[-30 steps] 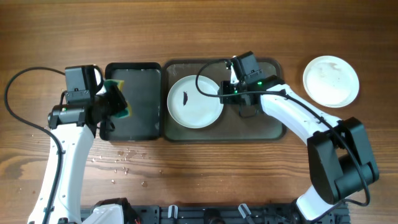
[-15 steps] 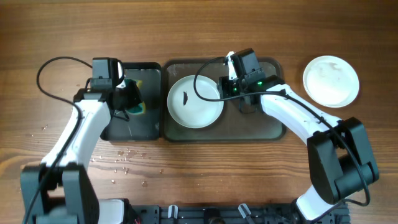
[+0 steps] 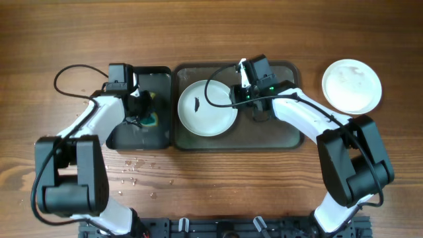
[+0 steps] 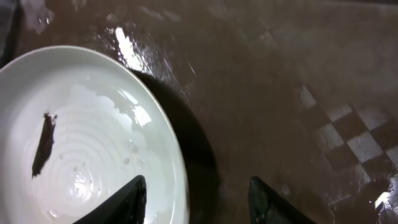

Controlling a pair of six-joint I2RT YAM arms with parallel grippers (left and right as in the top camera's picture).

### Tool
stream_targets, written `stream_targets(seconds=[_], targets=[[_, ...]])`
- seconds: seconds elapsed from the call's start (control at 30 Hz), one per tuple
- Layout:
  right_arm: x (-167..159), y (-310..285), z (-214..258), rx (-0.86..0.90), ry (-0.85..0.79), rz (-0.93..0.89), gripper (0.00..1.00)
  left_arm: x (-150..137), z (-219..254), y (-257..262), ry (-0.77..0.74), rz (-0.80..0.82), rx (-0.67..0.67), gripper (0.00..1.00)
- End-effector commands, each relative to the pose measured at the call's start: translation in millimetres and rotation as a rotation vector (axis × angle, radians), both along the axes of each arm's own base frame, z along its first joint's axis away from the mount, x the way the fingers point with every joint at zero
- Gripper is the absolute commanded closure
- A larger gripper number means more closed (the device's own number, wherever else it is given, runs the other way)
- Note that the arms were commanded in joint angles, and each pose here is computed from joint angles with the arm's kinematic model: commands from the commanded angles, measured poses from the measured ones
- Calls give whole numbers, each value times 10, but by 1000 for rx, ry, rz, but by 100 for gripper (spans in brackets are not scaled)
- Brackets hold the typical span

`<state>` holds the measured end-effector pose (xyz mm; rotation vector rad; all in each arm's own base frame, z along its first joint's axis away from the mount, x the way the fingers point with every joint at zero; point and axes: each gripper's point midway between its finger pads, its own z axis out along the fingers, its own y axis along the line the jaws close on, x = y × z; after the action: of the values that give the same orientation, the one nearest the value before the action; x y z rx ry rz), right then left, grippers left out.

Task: Clean dirty plates on tray and stack at the side
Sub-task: 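Dip the sponge into the small black tray with the left gripper, then bring the sponge over the plate held by the right gripper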

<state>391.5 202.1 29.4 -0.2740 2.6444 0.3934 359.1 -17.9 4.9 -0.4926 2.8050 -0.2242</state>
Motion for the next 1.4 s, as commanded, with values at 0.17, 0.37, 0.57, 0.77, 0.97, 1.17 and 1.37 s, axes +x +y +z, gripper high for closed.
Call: stream_targets(seconds=[0.17, 0.37, 0.57, 0.77, 0.97, 1.17, 1.37], targets=[[50, -19, -34, -12, -5, -2, 46, 2, -95, -16, 17, -16, 3, 96], [50, -19, -34, -12, -5, -2, 43, 125, 229, 8, -28, -11, 11, 96], [51, -18, -33, -12, -6, -3, 42, 199, 460, 88, -78, 4, 61, 96], [52, -18, -33, -12, -7, -2, 41, 140, 418, 107, -49, 8, 71, 96], [20, -24, -49, -4, 17, -23, 41, 69, 228, 108, -18, 6, 71, 96], [-42, -24, -89, 4, 51, -31, 46, -2, 16, 99, 39, 14, 63, 96], [-110, -44, -154, 21, 92, -79, 66, 77, 183, 105, -11, 16, 65, 96]])
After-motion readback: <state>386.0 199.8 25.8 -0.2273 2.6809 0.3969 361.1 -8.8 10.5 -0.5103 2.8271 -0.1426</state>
